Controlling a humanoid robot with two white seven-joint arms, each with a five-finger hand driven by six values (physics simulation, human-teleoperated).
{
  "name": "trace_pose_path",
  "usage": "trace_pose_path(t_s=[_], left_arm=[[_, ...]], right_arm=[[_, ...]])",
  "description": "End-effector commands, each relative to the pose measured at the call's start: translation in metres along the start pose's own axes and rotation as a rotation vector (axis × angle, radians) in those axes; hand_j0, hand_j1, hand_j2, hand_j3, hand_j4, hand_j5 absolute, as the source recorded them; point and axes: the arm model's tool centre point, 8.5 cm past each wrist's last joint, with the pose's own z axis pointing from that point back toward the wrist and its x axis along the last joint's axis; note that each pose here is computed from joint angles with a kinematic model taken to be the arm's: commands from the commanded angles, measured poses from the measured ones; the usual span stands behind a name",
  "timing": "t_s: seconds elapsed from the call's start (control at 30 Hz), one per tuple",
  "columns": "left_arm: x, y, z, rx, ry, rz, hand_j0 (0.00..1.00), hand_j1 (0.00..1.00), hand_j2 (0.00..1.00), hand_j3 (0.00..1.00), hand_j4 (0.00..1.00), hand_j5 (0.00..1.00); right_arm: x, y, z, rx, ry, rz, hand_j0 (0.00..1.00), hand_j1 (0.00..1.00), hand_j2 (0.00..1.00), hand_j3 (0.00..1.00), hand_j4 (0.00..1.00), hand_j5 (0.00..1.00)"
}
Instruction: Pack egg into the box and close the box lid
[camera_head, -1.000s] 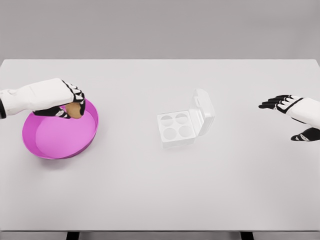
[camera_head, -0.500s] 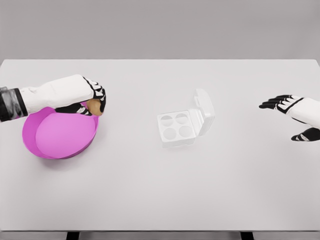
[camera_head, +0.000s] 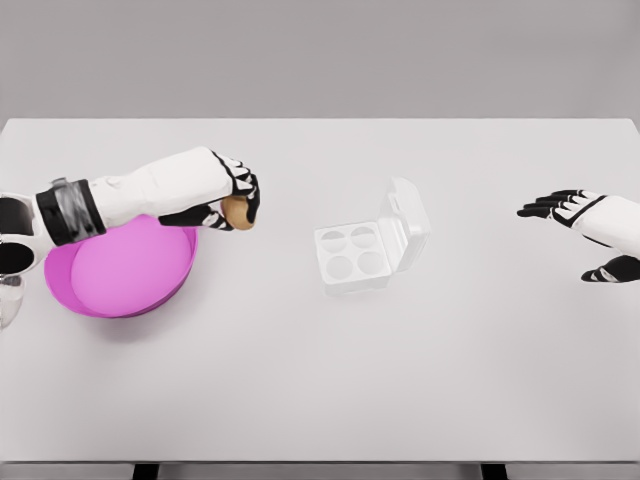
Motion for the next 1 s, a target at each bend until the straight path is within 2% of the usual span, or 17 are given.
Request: trace_pose_path(t_s=[0.0,0.33,0.5,0.6,0.77,0.97], left_arm=[[0.006,-0.001,-0.012,0.021,-0.018,0.010,0.31,0.31,0.31,0.31,0.31,0.31],[0.026,-0.012,-0.053,0.060,-0.061,0.025,0.30,0.30,0.30,0.30,0.30,0.30],[0.038,-0.021,-0.080,0.059,-0.070,0.019,0.29,0.29,0.29,0.29,0.29,0.29],[0.037,-0.035,-0.097,0.034,-0.050,0.039,0.29,0.29,0.29,0.29,0.29,0.29],[0.038,-0.049,-0.102,0.016,-0.043,0.068,0.29,0.29,0.29,0.29,0.29,0.29],[0.039,-0.055,-0.105,0.002,-0.040,0.069,0.29,0.29,0.29,0.29,0.29,0.29]], right_arm=[[0.000,-0.001,0.000,-0.004,-0.001,-0.005,1.00,1.00,1.00,1.00,1.00,1.00],[0.001,-0.001,0.000,-0.005,-0.003,-0.003,1.00,1.00,1.00,1.00,1.00,1.00],[0.001,-0.001,0.000,-0.005,-0.003,-0.003,1.00,1.00,1.00,1.00,1.00,1.00],[0.001,-0.001,0.000,-0.005,-0.003,-0.003,1.00,1.00,1.00,1.00,1.00,1.00],[0.001,-0.001,0.000,-0.005,-0.002,-0.003,1.00,1.00,1.00,1.00,1.00,1.00],[0.002,0.000,-0.002,-0.004,-0.011,-0.005,1.00,1.00,1.00,1.00,1.00,1.00]])
